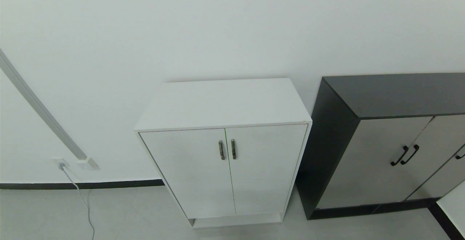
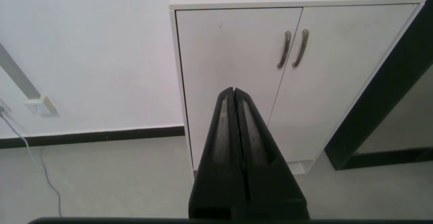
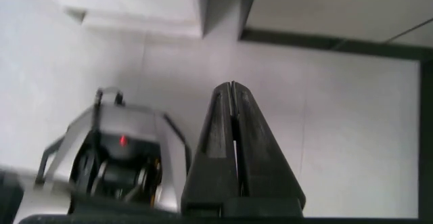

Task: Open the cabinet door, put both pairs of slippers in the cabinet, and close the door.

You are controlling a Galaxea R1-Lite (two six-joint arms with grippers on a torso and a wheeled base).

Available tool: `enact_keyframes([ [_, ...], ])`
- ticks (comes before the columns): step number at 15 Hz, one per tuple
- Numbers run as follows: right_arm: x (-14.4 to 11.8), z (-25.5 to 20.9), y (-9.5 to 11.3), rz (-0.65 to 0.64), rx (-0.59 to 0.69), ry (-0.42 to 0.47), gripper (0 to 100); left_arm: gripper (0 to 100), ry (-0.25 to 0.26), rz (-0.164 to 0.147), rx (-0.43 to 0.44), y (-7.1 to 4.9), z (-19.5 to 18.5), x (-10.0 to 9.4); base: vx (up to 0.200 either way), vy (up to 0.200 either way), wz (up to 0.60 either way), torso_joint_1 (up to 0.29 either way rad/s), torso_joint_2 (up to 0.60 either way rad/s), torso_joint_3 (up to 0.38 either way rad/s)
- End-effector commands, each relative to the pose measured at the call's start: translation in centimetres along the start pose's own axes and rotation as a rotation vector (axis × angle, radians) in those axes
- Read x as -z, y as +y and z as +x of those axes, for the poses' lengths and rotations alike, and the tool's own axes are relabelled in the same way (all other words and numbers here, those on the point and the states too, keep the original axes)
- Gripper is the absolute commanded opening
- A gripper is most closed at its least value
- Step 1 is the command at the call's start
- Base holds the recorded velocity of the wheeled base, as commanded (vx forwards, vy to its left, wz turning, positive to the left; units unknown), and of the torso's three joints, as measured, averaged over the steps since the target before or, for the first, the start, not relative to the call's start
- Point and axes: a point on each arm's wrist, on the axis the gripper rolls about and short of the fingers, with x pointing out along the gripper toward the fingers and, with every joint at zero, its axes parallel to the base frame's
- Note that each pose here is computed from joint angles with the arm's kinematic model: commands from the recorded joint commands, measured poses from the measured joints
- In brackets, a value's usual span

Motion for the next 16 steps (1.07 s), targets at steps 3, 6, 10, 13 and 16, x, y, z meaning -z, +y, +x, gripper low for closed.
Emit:
enact_keyframes([
  [3, 1.0, -0.7, -0.1, -0.039, -0.017, 0.008, 0, 0, 0.000, 0.000, 0.001, 0.0, 0.0, 0.0, 0.000, 0.000, 0.00, 0.000, 0.00, 0.000],
  [6, 1.1, -0.9, 0.2, -0.058, -0.129, -0.014, 0, 0, 0.000, 0.001, 0.003, 0.0, 0.0, 0.0, 0.000, 0.000, 0.00, 0.000, 0.00, 0.000],
  [10, 1.6, -1.3, 0.4, -0.060, -0.250, -0.034, 0, 0, 0.000, 0.001, 0.003, 0.0, 0.0, 0.0, 0.000, 0.000, 0.00, 0.000, 0.00, 0.000],
  [13, 1.5, -1.1, 0.0, -0.010, -0.097, -0.010, 0, 0, 0.001, 0.001, 0.003, 0.0, 0.0, 0.0, 0.000, 0.000, 0.00, 0.000, 0.00, 0.000],
  [16, 1.6, -1.4, -0.4, 0.085, 0.074, -0.045, 0, 0, 0.000, 0.001, 0.003, 0.0, 0.0, 0.0, 0.000, 0.000, 0.00, 0.000, 0.00, 0.000],
])
